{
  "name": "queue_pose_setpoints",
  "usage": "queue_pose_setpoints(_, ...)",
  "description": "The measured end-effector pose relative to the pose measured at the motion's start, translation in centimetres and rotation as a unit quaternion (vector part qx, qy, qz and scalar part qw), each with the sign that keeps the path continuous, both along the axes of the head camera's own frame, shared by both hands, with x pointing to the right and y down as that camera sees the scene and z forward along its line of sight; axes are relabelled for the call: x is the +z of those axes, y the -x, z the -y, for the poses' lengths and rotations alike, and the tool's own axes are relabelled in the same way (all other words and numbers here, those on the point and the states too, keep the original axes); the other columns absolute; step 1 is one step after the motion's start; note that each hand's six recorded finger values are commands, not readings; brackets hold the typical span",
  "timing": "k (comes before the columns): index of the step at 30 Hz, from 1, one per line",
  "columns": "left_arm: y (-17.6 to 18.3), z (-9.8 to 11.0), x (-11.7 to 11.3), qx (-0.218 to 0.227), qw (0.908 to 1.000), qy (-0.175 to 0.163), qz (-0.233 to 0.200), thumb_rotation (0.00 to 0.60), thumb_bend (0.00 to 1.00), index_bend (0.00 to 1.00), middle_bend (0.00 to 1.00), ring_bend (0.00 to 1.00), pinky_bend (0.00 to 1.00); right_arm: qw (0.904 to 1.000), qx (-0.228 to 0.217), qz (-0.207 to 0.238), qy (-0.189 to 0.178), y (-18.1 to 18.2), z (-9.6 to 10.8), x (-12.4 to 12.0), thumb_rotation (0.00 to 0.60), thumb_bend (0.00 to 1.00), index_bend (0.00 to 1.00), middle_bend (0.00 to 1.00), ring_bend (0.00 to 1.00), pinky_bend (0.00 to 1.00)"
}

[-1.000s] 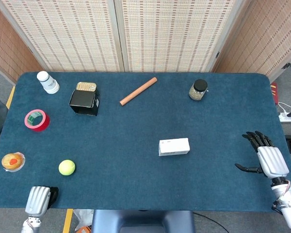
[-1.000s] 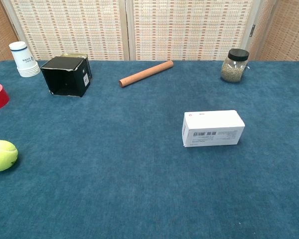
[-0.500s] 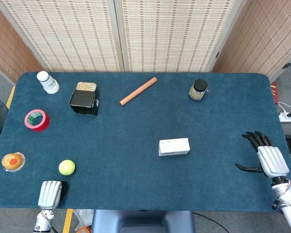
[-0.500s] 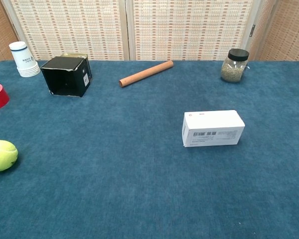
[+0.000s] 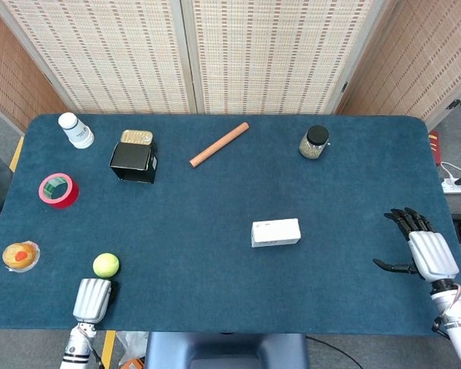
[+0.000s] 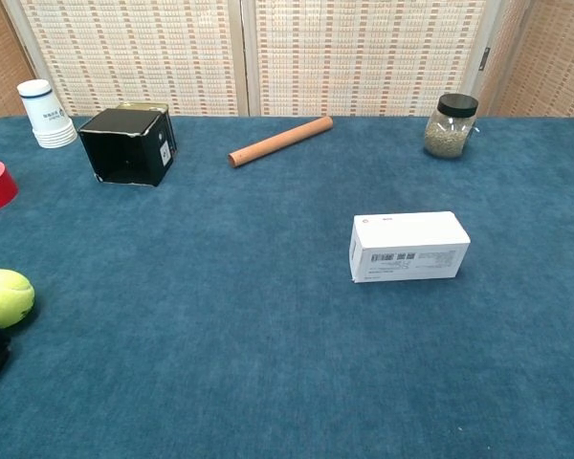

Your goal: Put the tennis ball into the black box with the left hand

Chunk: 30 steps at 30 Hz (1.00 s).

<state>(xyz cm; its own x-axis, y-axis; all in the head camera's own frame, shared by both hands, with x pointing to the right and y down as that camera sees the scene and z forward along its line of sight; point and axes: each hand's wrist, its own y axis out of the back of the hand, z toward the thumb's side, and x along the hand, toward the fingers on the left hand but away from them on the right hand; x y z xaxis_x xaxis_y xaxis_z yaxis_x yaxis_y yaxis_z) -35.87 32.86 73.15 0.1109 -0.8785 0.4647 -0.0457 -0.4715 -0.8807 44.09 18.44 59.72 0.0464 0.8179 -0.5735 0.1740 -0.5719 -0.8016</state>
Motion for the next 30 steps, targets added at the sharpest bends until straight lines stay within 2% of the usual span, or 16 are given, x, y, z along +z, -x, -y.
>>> queue_pose_setpoints(16, -0.2, 4.7, 1.9, -0.015, 0.9998, -0.002, -0.011, 0.6, 0.68, 1.0, 1.0, 1.0, 1.0, 1.0, 0.004, -0.006, 0.004, -0.2, 0.2, 0.3, 0.6, 0.0, 0.16, 0.09, 0.0, 0.11)
queue_pose_setpoints(30, -3.7, 9.1, 2.9, -0.013, 0.9989, -0.01, -0.043, 0.6, 0.68, 1.0, 1.0, 1.0, 1.0, 0.9997, 0.011, -0.017, 0.014, -0.4, 0.7, 1.1, 0.6, 0.0, 0.16, 0.09, 0.0, 0.11)
